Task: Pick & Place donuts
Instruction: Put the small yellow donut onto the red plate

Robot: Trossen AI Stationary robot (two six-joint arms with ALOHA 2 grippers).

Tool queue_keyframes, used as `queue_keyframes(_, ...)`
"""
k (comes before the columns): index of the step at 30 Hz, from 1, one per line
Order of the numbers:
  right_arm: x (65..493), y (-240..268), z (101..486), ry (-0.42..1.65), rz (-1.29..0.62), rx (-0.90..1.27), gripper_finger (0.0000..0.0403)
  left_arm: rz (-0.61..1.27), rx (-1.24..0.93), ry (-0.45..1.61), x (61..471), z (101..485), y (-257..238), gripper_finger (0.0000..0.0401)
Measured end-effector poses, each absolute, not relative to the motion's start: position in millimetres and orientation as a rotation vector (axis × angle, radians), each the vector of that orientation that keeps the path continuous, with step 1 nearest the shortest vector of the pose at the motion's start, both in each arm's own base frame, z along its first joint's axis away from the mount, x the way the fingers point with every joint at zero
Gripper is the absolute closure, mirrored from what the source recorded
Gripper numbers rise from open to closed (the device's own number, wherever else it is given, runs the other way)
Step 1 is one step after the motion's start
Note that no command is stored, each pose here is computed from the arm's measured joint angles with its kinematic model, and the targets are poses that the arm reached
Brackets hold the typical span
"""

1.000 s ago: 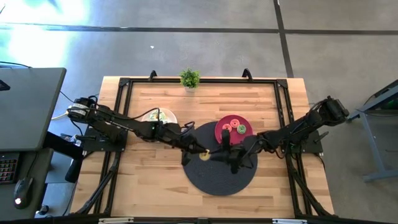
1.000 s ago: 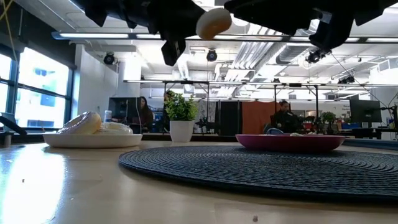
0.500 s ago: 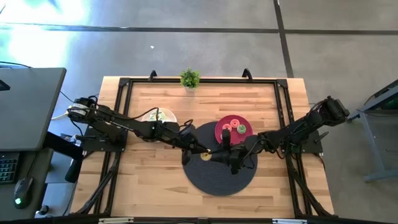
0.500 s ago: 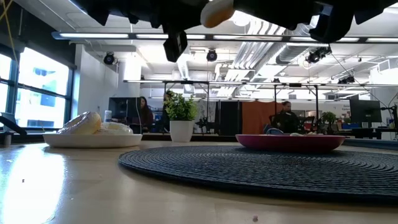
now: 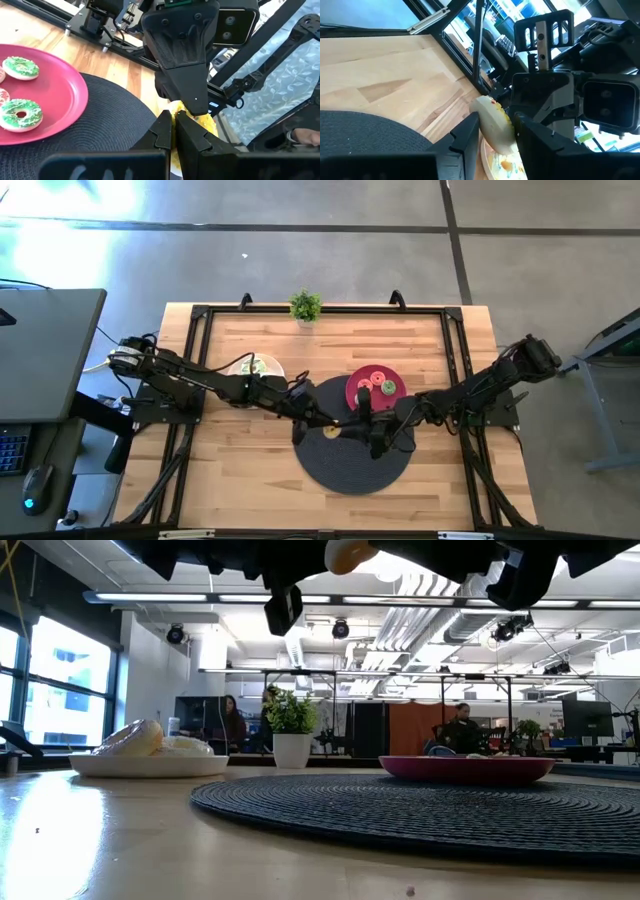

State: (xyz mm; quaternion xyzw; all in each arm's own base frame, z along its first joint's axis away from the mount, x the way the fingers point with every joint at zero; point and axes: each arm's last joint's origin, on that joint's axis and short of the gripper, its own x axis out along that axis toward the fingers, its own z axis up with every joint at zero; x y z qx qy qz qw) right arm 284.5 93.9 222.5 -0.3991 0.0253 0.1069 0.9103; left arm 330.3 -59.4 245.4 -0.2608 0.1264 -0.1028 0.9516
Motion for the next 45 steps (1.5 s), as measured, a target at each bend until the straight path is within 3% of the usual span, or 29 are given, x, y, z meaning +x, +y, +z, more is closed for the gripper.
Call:
queue_keyframes(12,283.9,93.9,218.7,0.086,0.244,-0.822,0.0346,-0.2,-0.364,0.239,330.3,244.8,-58.7,0.0391)
queue_keyframes(23,287.4,94.8,201.4,0.181,0.268,-0.818,0.0393,-0.089,-0.319,0.224,330.5,244.6,-55.3,0.0285)
queue_keyframes(28,284.5,91.5,193.9,0.327,0.093,-0.716,0.0395,-0.052,-0.306,0.247,330.1,241.6,-54.1,0.026)
queue_keyframes(36,269.2,82.6,176.0,0.577,-0.282,-0.507,0.0393,-0.027,-0.289,0.361,327.0,230.7,-53.5,0.0256)
queue_keyframes(45,245.9,85.0,154.3,0.813,-0.304,-0.369,0.0392,-0.007,-0.283,0.386,326.0,228.2,-52.9,0.0256)
